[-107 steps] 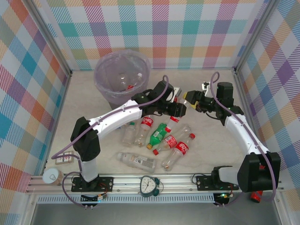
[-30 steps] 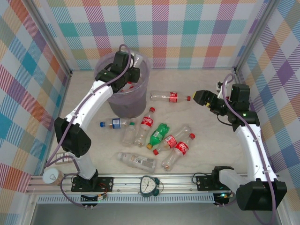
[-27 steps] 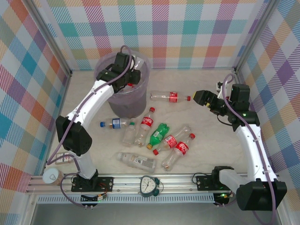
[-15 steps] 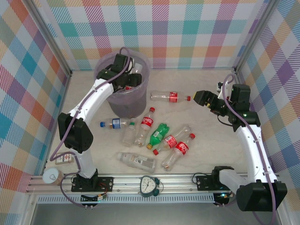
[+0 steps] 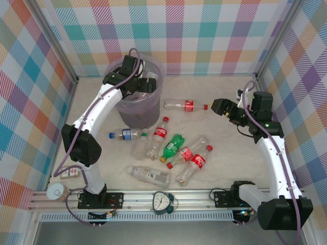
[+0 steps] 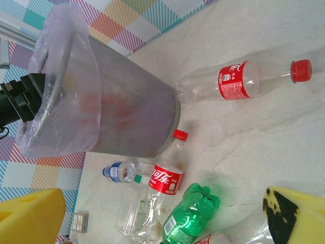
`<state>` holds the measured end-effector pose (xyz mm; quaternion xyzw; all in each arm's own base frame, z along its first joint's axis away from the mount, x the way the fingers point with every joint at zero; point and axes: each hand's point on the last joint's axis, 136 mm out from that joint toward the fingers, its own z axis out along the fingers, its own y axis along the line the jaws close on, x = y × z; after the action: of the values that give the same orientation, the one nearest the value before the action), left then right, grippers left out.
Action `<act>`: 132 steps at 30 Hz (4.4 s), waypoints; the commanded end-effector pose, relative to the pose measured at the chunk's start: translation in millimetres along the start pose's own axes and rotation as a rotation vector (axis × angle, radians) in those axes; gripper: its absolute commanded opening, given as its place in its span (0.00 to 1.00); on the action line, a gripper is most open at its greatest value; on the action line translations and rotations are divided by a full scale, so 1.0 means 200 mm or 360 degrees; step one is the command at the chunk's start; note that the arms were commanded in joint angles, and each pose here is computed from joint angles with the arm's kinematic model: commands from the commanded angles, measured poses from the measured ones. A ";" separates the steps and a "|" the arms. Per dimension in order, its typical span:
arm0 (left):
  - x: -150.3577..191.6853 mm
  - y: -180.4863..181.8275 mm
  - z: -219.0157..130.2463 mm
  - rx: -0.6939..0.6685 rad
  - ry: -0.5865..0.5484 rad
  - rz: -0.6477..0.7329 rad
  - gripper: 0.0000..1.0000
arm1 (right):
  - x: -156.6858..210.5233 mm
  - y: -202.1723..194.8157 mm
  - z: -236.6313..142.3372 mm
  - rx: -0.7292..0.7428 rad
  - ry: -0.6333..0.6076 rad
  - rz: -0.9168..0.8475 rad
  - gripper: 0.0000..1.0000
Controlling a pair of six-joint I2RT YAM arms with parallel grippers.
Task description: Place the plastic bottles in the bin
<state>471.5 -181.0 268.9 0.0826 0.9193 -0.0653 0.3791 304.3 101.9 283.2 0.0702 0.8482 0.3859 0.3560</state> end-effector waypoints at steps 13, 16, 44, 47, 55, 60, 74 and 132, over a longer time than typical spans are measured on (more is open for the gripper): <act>0.17 0.19 0.08 -0.0296 0.0189 0.0099 0.68 | -0.04 0.05 0.00 -0.0054 -0.0010 -0.0046 0.99; 0.21 0.24 0.09 -0.0384 0.0232 0.0111 0.68 | -0.04 0.05 0.00 -0.0051 -0.0010 -0.0047 0.99; 0.01 0.19 -0.16 -0.0265 0.0013 0.0093 0.91 | -0.05 0.02 0.05 -0.0053 0.0005 -0.0017 0.99; -0.04 0.17 -0.25 -0.0225 -0.0060 0.0081 0.91 | -0.04 0.01 0.06 -0.0052 0.0023 -0.0009 0.99; -0.12 0.15 -0.56 -0.0195 -0.0236 0.0097 0.93 | -0.05 -0.02 0.09 -0.0030 0.0028 0.0003 0.99; -0.05 0.15 -0.80 -0.0240 -0.0303 0.0053 0.93 | -0.06 -0.04 0.10 -0.0016 0.0012 0.0009 0.99; 0.85 0.39 -0.99 -0.0209 -0.0309 -0.0761 0.89 | -0.08 -0.06 0.15 -0.0019 0.0015 0.0005 0.99; 1.38 0.51 0.19 -0.0100 -0.0187 -0.2583 0.50 | -0.07 -0.14 0.11 0.0148 -0.0001 -0.0075 1.00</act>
<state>329.0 -69.3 46.5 -0.6110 0.6753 -0.3185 0.2628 330.3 89.6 255.6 0.0797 0.8679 0.3399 0.3533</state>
